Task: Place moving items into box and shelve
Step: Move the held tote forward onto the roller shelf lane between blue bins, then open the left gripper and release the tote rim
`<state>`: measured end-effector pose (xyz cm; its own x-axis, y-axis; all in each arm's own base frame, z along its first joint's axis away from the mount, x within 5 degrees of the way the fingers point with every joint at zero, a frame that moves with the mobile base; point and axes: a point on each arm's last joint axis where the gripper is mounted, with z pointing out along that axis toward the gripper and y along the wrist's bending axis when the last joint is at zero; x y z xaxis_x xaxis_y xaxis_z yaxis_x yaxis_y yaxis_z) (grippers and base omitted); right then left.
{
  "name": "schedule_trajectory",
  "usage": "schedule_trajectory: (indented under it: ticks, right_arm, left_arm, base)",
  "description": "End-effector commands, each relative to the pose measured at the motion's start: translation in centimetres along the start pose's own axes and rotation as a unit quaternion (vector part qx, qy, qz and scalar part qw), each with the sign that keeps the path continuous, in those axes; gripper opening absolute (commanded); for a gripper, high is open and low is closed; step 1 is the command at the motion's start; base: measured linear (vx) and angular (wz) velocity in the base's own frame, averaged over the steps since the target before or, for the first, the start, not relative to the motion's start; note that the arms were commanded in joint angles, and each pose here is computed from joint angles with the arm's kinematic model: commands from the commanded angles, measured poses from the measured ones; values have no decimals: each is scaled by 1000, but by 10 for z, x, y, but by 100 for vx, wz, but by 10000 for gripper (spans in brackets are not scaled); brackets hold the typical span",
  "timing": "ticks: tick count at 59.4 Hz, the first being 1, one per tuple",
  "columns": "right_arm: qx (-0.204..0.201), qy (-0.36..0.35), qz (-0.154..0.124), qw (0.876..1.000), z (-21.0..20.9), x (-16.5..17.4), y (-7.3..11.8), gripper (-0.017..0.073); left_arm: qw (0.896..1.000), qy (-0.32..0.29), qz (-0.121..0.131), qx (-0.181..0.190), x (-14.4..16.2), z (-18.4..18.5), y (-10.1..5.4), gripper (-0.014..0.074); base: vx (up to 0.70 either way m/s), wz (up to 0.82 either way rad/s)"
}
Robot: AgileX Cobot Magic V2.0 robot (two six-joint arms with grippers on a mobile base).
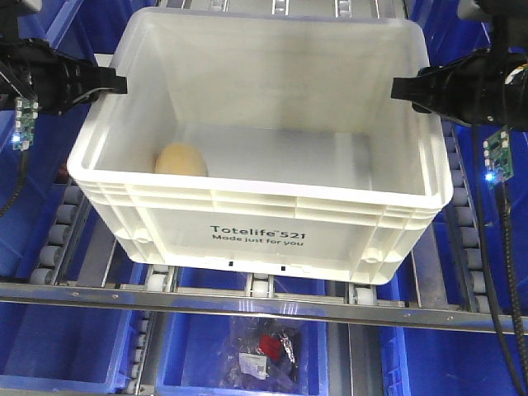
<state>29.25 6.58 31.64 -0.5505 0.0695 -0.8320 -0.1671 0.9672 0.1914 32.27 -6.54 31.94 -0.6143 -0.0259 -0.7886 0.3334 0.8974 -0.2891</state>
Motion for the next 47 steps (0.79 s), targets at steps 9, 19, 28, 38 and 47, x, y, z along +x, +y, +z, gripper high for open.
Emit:
schedule_trajectory:
  ticks: [9,19,28,38,47]
  right_arm:
    - [-3,-78,-11,997,-17,-25,4,728]
    - [-3,-71,-11,997,-17,-24,4,709]
    - [-4,-72,-10,997,-17,-24,4,657]
    - [-4,-72,-10,997,-17,-24,4,569]
    - [-4,-72,-10,997,-17,-24,4,493]
  left_arm:
    - [998,-64,5,-3,-21,-19,-8,658]
    - [997,-72,9,-2,-23,-26,-11,633]
    - [997,-77,12,0,-24,-30,-13,590]
    - [997,-73,13,2,-24,-30,-14,541]
    - [997,-73,13,2,-24,-30,-14,506]
  base:
    - [0,0]
    - [0,0]
    - [0,0]
    - [0,0]
    - [0,0]
